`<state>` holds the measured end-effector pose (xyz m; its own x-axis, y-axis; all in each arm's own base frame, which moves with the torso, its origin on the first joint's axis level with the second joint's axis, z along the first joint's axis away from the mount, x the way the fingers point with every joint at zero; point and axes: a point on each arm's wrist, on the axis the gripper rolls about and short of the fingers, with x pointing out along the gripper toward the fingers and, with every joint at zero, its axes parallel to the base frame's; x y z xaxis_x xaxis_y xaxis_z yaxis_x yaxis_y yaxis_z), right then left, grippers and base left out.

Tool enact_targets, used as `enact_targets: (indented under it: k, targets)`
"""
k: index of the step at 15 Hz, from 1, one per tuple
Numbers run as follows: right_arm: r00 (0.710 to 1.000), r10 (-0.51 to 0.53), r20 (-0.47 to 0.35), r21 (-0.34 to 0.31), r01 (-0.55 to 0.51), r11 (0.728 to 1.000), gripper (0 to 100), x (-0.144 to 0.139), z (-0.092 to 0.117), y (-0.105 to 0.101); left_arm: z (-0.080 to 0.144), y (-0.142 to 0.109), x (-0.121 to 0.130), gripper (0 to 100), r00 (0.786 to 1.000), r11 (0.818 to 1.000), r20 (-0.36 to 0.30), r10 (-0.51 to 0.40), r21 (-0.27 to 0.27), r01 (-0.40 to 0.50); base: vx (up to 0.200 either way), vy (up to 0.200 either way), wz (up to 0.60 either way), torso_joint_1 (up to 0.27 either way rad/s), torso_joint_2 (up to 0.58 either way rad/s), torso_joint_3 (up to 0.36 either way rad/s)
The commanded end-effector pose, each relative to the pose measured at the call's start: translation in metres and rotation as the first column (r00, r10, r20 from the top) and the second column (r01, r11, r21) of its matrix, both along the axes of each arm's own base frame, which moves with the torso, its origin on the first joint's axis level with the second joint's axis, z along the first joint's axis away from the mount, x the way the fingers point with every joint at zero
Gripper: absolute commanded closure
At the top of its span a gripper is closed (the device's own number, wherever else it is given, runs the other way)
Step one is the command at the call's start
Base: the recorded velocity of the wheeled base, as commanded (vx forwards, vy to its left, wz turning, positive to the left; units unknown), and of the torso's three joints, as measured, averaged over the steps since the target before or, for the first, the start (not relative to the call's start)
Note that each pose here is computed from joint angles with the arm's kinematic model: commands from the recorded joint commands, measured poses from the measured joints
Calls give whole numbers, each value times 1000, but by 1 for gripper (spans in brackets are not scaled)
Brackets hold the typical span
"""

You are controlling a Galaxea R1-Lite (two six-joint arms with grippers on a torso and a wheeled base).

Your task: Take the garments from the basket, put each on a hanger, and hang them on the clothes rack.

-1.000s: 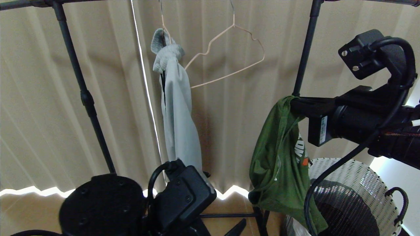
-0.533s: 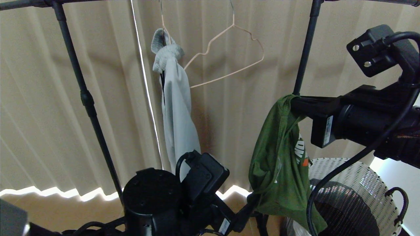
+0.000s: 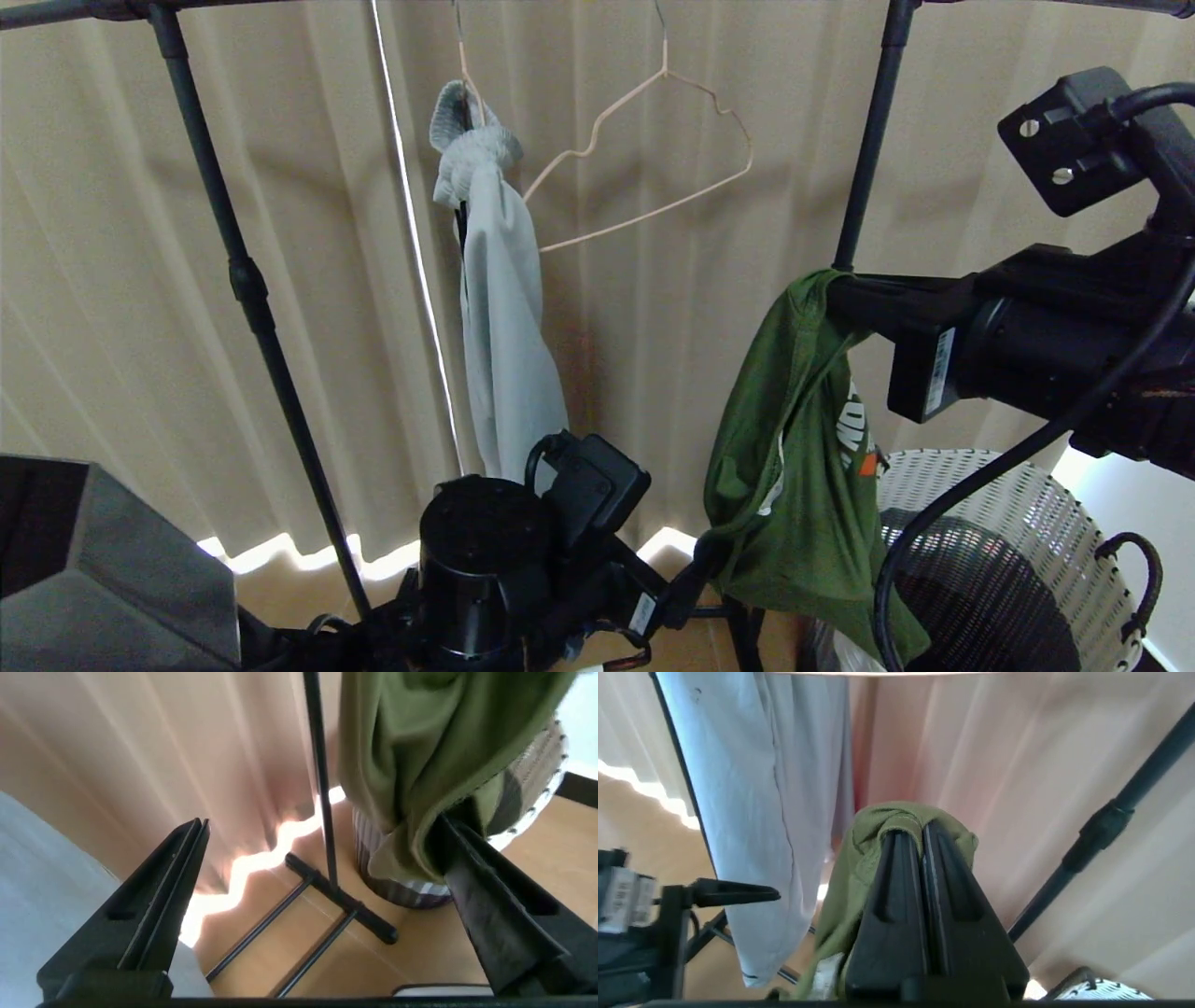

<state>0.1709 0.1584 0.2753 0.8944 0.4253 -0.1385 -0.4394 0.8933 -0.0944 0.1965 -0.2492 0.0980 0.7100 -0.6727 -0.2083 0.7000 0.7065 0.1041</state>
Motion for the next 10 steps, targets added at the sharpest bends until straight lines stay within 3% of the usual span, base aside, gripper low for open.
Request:
enact_targets:
  k: [1,4,10]
  targets:
    - [1000,17,2,6,-17,1000,100,-2,1,2,-5,-3,6,0,1000,1000,-8,10,-9,-10,0,0,0,0,0,0]
    - [1000,21,-1,25,-21,999,100,-4,3,3,-10,-8,10,0,1000,999,-22,19,-40,-19,0,0,0,0,0,0]
    - [999,42,13,43,-43,998,100,-10,8,-3,-25,5,9,0,997,999,-62,43,17,-43,0,0,0,0,0,0]
